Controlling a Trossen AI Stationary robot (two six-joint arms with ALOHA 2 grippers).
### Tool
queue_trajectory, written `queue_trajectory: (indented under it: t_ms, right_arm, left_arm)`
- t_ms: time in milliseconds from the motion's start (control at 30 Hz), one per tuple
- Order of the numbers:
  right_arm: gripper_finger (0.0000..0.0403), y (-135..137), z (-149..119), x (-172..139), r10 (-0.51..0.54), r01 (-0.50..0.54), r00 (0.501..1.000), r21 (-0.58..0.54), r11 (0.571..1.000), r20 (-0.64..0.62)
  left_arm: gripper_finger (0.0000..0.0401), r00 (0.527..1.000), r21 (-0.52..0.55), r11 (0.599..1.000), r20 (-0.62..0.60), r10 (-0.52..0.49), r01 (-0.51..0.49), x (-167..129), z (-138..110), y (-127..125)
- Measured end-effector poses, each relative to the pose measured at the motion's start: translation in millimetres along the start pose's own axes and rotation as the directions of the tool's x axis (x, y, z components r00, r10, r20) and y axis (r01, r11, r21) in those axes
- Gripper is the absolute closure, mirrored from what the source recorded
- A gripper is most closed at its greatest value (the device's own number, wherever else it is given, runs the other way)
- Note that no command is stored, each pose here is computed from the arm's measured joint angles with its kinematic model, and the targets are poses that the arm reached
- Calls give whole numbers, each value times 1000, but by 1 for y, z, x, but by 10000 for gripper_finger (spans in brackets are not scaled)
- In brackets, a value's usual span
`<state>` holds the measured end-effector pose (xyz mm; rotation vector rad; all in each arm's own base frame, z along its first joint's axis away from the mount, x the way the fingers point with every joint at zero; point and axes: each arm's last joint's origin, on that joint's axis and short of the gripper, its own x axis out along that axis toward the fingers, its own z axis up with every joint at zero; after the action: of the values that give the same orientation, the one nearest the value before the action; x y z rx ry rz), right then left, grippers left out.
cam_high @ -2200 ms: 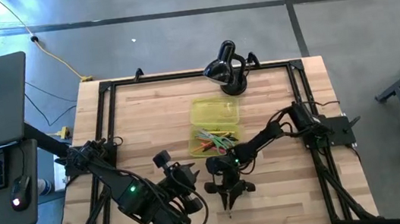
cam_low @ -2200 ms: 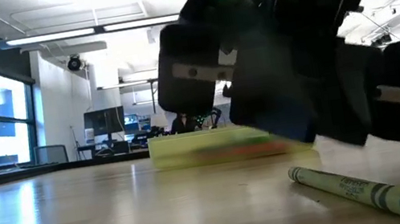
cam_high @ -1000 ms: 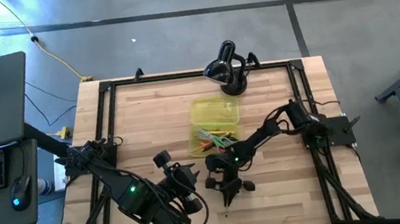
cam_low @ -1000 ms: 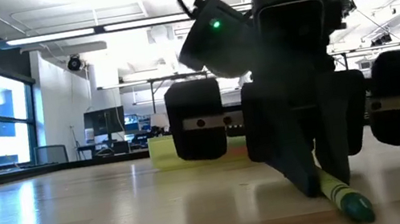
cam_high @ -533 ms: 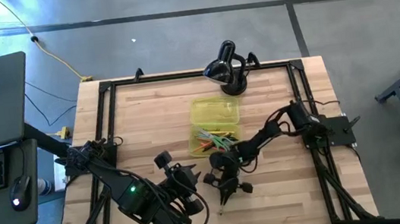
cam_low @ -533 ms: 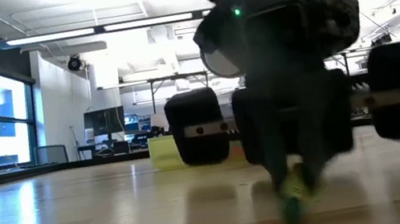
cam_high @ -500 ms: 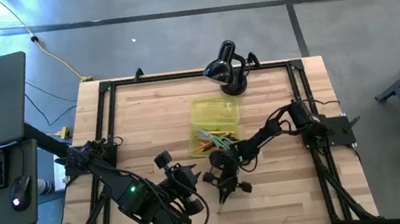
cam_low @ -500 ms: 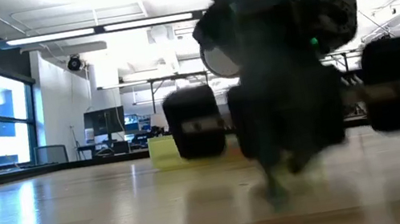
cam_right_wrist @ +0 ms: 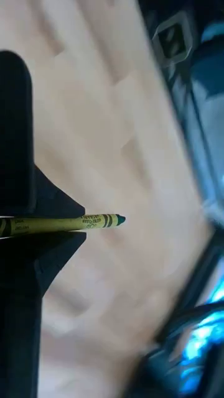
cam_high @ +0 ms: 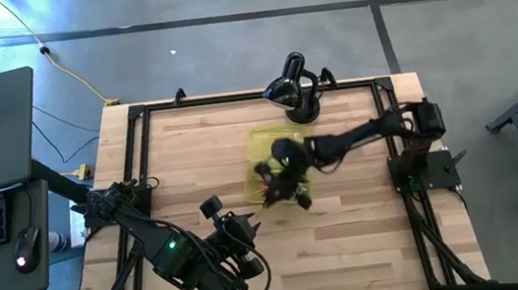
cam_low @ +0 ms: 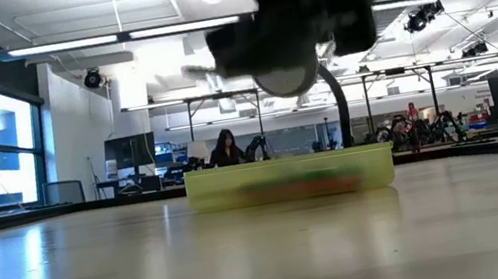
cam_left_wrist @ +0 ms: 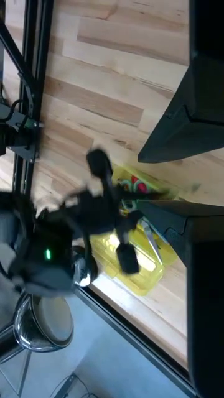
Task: Pick & place school supplies into a supply box
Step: Put the green crayons into the yellow school supply box, then close the yellow school supply box
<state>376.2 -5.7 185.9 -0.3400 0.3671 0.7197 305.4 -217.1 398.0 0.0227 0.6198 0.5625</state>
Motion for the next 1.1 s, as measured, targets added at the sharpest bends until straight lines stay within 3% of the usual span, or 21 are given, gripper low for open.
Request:
queue_trajectory:
  t_ms: [133, 300, 433, 500, 700, 933, 1100]
  right_arm:
    - [394, -22, -27, -22, -93, 109, 989, 149, 983, -112]
    - [392, -39, -50, -42, -282, 362, 902, 218, 906, -328]
    - [391, -43, -56, -48, -295, 425, 884, 359, 831, -363]
    - [387, -40, -56, -46, -279, 424, 885, 397, 814, -373]
    - [369, -27, -48, -31, -239, 386, 895, 384, 838, -377]
    - [329, -10, -39, -14, -343, 499, 779, 187, 846, -525]
    - [300, -8, -37, -11, -352, 507, 772, 179, 843, -529]
  left_arm:
    - [263, 1000, 0, 1000, 0, 0, 0, 0, 0, 0]
    - [263, 1000, 0, 1000, -3, -2, 2, 0, 0, 0]
    - [263, 1000, 0, 1000, -16, -13, 13, 0, -1, 0]
    - [263, 1000, 0, 1000, -17, -13, 13, 0, -1, 0]
    - [263, 1000, -1, 1000, -16, -13, 13, 0, 0, 0]
    - [263, 1000, -1, 1000, -16, -13, 13, 0, 0, -1]
    - [263, 1000, -14, 1000, -10, -20, 20, 0, 0, -2]
